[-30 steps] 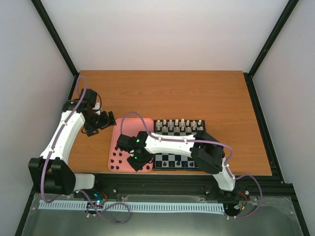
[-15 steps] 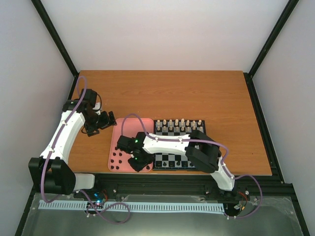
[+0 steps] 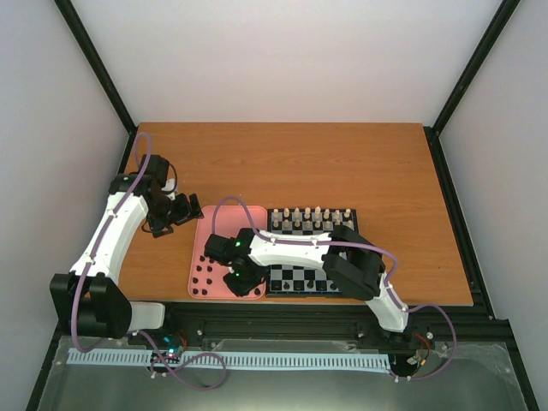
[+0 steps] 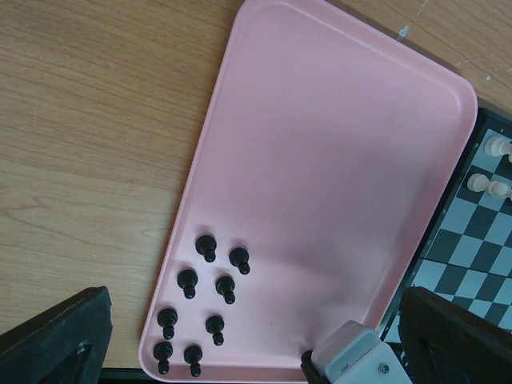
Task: Set up the chess pieces on the board
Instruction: Pick up the chess piece from the storage box, then place the chess piece on the chessboard.
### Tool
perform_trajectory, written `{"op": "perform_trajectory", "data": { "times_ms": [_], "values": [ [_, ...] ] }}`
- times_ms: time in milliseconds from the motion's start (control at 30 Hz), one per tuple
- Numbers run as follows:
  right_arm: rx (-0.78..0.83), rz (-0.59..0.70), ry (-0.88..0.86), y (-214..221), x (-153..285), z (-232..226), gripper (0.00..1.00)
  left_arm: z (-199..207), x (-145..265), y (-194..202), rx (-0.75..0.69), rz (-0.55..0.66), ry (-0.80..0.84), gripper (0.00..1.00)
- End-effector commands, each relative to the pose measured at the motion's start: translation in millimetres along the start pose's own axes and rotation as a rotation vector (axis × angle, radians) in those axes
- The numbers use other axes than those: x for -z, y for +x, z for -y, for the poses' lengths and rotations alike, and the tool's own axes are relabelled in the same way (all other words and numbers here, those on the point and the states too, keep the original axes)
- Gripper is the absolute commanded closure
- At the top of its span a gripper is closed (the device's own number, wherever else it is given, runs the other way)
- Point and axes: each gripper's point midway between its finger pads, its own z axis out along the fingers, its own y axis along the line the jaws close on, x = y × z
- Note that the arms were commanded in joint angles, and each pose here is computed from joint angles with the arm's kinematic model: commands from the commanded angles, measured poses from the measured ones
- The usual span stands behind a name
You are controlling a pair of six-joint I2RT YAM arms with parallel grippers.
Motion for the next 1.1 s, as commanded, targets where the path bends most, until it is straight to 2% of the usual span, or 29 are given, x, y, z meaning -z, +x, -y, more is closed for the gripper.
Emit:
{"op": "perform_trajectory", "data": {
  "times_ms": [0,233,467,633,767,900,1067],
  "values": [
    [-0.003,-0.007,0.004,-2.0,-1.0,1.1,0.87,1.1,0.9,-1.5,-0.021,0.004,0.007,0.00],
    [0.000,0.037,0.011,-8.2,10.3,1.3,0.96,-1.1,1.9,-0.1,-0.021,0.008,0.000,0.00],
    [-0.057,0.210,0.011,-37.5,66.4,12.4,0.97,-1.1,2.6,-1.1,-0.021,0.012,-0.001,0.00],
    [-0.154,0.294,0.031,-40.1,105.6,47.4,0.97,-0.4,2.9,-2.3,-0.019,0.013,0.000,0.00],
    [-0.264,0.275,0.084,-10.0,110.5,99.5,0.97,1.0,2.8,-1.8,-0.020,0.010,0.008,0.00],
    [-0.405,0.242,0.124,38.5,109.4,156.8,0.97,2.3,2.4,-1.1,-0.023,0.006,0.014,0.00],
    [-0.541,0.204,0.175,98.6,107.7,200.2,0.97,3.8,1.9,-1.1,-0.020,0.003,0.024,0.00]
  ]
}}
